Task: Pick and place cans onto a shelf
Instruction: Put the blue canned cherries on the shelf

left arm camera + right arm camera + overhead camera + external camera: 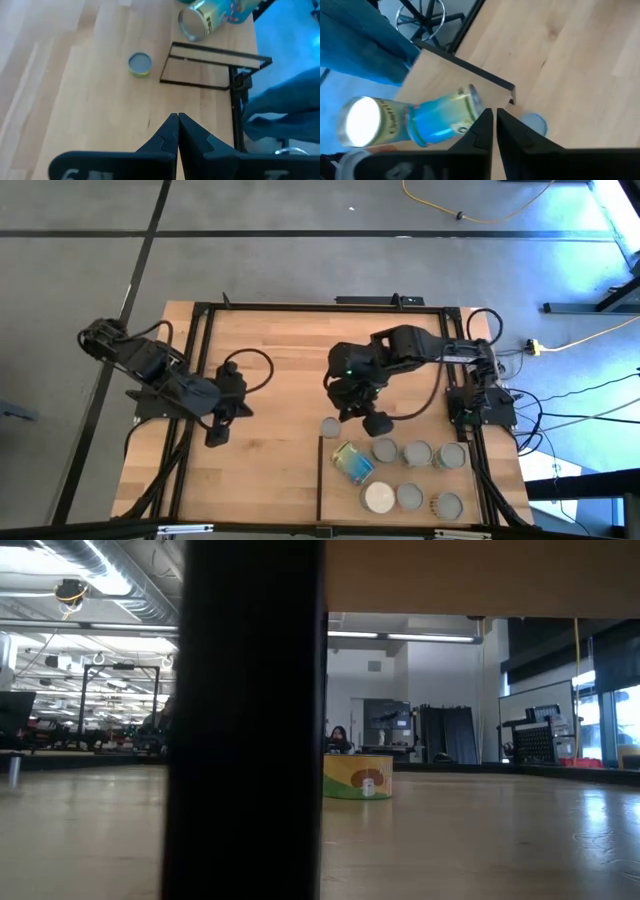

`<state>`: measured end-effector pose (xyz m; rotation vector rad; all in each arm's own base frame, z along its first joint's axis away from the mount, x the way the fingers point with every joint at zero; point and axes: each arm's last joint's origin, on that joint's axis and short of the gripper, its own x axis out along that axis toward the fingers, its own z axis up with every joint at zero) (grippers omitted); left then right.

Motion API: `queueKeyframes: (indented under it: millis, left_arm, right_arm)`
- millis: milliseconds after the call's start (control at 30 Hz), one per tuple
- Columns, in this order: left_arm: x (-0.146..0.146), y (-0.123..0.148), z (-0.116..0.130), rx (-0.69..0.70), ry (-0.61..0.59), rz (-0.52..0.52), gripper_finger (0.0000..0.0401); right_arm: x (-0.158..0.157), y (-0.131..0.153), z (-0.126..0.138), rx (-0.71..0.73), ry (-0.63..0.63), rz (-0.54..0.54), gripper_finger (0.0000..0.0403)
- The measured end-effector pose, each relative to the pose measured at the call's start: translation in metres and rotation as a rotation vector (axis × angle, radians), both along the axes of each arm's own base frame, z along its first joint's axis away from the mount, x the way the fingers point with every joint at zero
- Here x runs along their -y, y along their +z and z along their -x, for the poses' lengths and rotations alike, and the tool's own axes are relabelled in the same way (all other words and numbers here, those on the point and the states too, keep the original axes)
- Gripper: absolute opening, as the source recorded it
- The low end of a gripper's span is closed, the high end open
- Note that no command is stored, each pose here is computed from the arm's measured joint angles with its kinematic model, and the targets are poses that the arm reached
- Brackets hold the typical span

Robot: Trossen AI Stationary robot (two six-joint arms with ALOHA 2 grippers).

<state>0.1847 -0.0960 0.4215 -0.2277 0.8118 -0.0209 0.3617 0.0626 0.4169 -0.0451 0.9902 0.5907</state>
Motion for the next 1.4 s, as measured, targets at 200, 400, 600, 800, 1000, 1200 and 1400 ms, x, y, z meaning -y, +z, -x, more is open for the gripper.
queueKeyframes:
  millis: [200, 400, 600, 800, 1000, 1200, 1400]
  left_arm:
    - [-0.003, -0.005, -0.003, -0.014, 0.007, 0.009, 0.0000]
    - [-0.005, -0.006, -0.005, -0.020, 0.011, 0.020, 0.0000]
    - [-0.004, -0.006, -0.005, -0.021, 0.006, 0.022, 0.0000]
    - [-0.003, -0.006, -0.004, -0.022, 0.006, 0.027, 0.0000]
    - [-0.003, -0.006, -0.005, -0.024, 0.018, 0.040, 0.0000]
    - [-0.002, -0.006, -0.005, -0.026, 0.011, 0.050, 0.0000]
    - [-0.002, -0.006, -0.005, -0.028, 0.012, 0.056, 0.0000]
  right_arm:
    - [0.005, -0.012, -0.011, -0.017, 0.014, 0.022, 0.0041]
    - [0.008, -0.023, -0.016, -0.076, 0.070, -0.027, 0.0048]
    - [0.005, -0.035, -0.023, -0.113, 0.115, -0.031, 0.0050]
    - [0.004, -0.055, -0.031, -0.211, 0.153, -0.072, 0.0051]
    - [0.001, -0.074, -0.042, -0.240, 0.231, -0.124, 0.0051]
    - [0.002, -0.081, -0.047, -0.245, 0.253, -0.136, 0.0051]
    - [0.001, -0.084, -0.049, -0.251, 0.262, -0.158, 0.0051]
